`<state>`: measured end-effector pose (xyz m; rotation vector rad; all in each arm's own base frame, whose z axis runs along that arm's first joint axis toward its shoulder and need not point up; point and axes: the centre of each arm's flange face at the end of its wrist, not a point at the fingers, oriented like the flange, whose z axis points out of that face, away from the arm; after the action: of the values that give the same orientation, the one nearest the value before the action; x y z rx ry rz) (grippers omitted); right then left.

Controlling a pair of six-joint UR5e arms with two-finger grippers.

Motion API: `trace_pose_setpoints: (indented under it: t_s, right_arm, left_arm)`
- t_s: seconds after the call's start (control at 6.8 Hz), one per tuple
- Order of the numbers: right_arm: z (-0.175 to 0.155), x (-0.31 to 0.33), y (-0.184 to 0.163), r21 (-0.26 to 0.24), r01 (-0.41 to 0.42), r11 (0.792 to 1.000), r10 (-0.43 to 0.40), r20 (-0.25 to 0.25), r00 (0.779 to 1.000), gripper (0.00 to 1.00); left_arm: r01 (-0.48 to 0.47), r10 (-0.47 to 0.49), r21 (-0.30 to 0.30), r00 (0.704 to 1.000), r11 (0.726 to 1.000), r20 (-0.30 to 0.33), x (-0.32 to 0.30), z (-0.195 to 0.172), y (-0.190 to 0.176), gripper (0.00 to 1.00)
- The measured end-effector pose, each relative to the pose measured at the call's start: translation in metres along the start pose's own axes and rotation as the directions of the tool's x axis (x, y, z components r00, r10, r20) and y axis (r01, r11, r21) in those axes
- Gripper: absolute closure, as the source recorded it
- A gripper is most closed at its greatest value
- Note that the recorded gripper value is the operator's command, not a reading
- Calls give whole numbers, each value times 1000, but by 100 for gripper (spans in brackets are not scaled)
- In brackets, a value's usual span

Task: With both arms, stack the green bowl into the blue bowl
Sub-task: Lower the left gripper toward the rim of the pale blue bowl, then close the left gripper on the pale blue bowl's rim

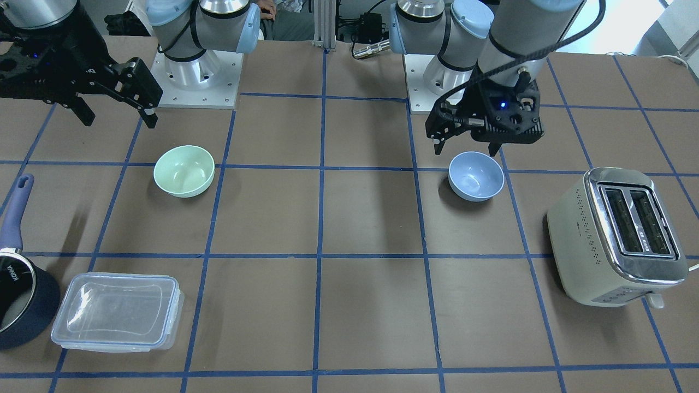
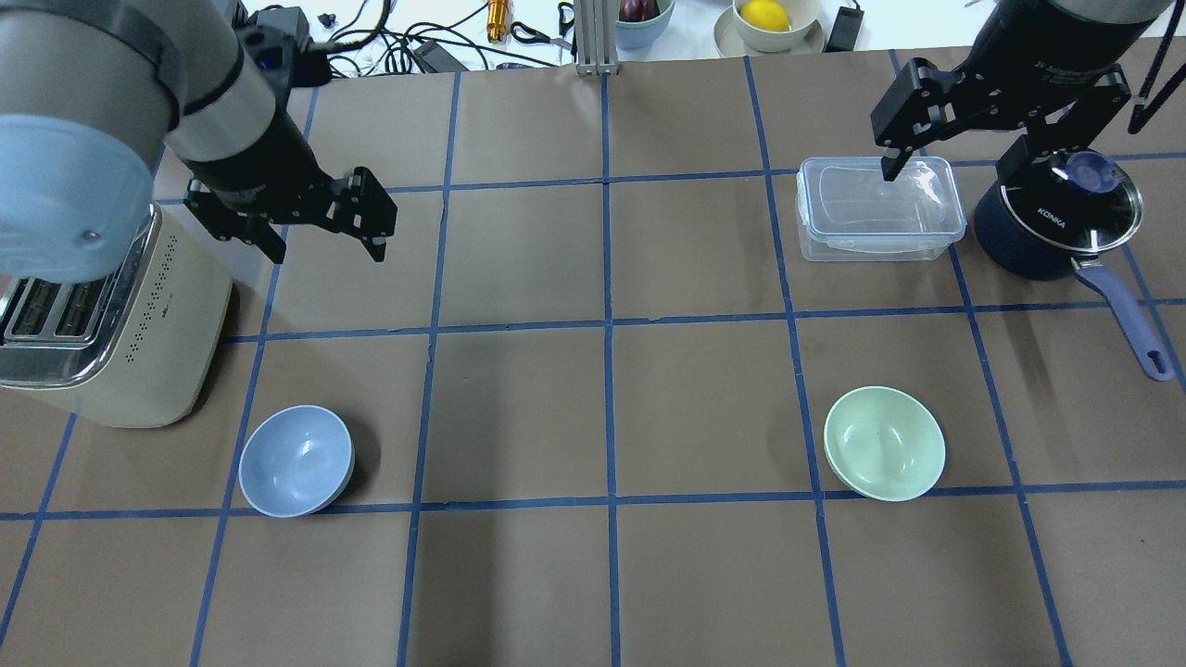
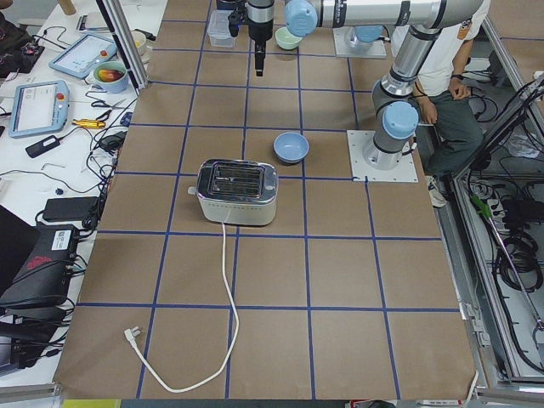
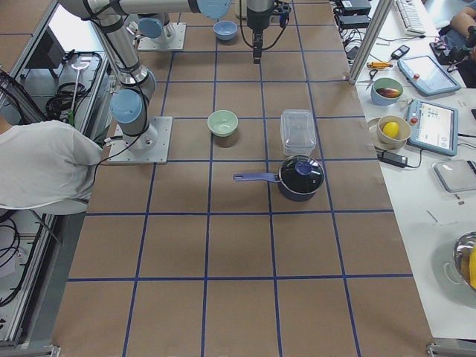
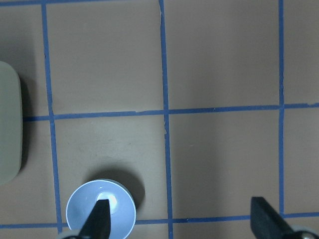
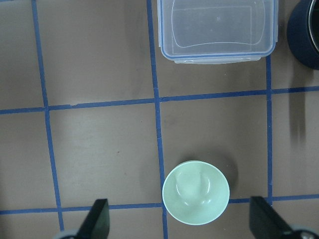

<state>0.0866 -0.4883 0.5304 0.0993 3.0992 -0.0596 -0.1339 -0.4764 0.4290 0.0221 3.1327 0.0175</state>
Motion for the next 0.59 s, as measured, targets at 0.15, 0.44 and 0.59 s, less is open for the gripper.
trace_pose_setpoints:
  t_s: [0.15, 0.44, 0.59]
  right_arm:
    - [0, 0, 0, -1, 0, 1000, 0, 0, 1000, 0]
    - [0, 0, 0, -1, 0, 1000, 0, 1, 1000, 0]
    - [0, 0, 0, -1, 0, 1000, 0, 1, 1000, 0]
  left_arm:
    - [8, -8, -28, 1000, 1000, 2, -3, 52, 11, 0]
    - [27, -27, -18, 999, 999, 29, -18, 136, 37, 0]
    - [45, -44, -35, 998, 998, 45, -34, 162, 47, 4]
